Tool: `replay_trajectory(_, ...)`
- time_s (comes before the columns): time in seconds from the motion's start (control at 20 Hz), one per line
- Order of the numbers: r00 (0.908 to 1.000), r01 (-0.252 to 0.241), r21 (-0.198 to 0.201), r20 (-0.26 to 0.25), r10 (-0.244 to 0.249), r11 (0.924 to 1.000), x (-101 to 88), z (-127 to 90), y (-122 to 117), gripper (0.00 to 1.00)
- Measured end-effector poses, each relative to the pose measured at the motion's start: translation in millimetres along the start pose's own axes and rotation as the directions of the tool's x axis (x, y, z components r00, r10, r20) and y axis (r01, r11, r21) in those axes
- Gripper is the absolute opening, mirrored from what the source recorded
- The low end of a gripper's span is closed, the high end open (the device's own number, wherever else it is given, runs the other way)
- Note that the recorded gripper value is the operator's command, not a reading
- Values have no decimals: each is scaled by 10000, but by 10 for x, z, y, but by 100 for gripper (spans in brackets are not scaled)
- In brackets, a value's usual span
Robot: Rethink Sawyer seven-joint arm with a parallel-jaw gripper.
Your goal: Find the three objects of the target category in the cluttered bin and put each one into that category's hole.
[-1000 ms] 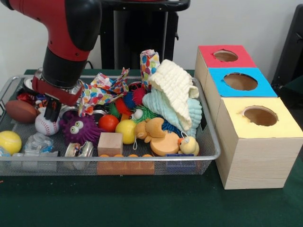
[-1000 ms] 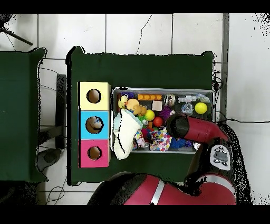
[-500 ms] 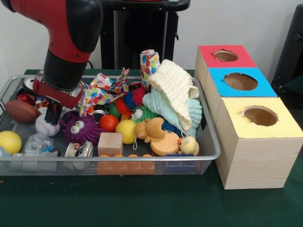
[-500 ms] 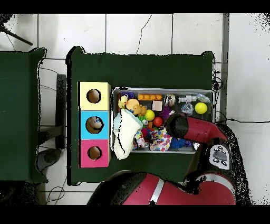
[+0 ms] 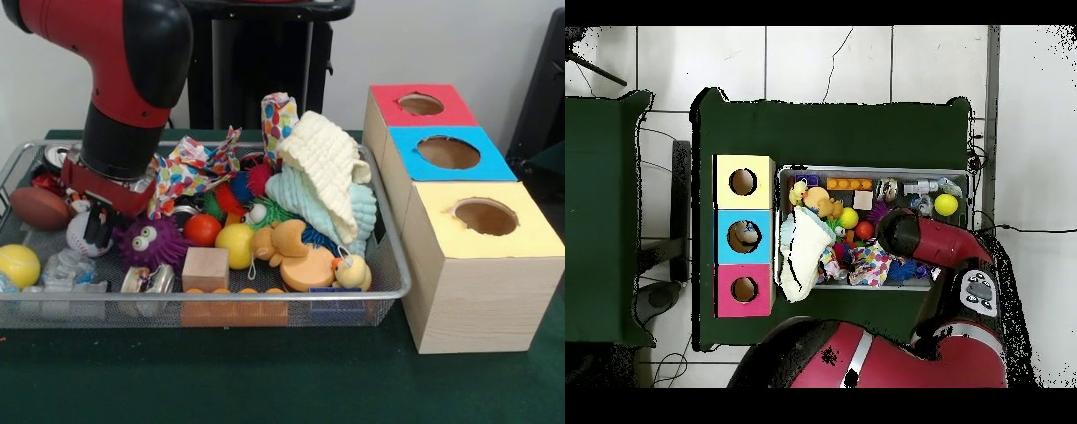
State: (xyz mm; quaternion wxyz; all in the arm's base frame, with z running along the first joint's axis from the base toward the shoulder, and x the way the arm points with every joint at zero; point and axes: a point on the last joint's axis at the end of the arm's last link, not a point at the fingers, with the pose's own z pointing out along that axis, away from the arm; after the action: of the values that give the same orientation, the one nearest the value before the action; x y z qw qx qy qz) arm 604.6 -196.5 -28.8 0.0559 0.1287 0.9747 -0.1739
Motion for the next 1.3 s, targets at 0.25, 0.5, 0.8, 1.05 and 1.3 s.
replay_trajectory(0.25, 10000, -92, -61, 24, 93, 9999, -49, 37, 110, 0)
replay_trajectory(0.5, 9999, -130, -102, 30, 131, 9999, -100, 84, 229, 0)
replay_trajectory(0.8, 10000, -65, 92, -64, 66, 9999, -61, 149, 285, 100)
replay_trajectory(1.05, 9999, -12, 277, -145, 16, 9996, 1, 199, 267, 100)
replay_trajectory(1.3, 9998, -34, 620, 201, 22, 9981, 13, 239, 193, 100)
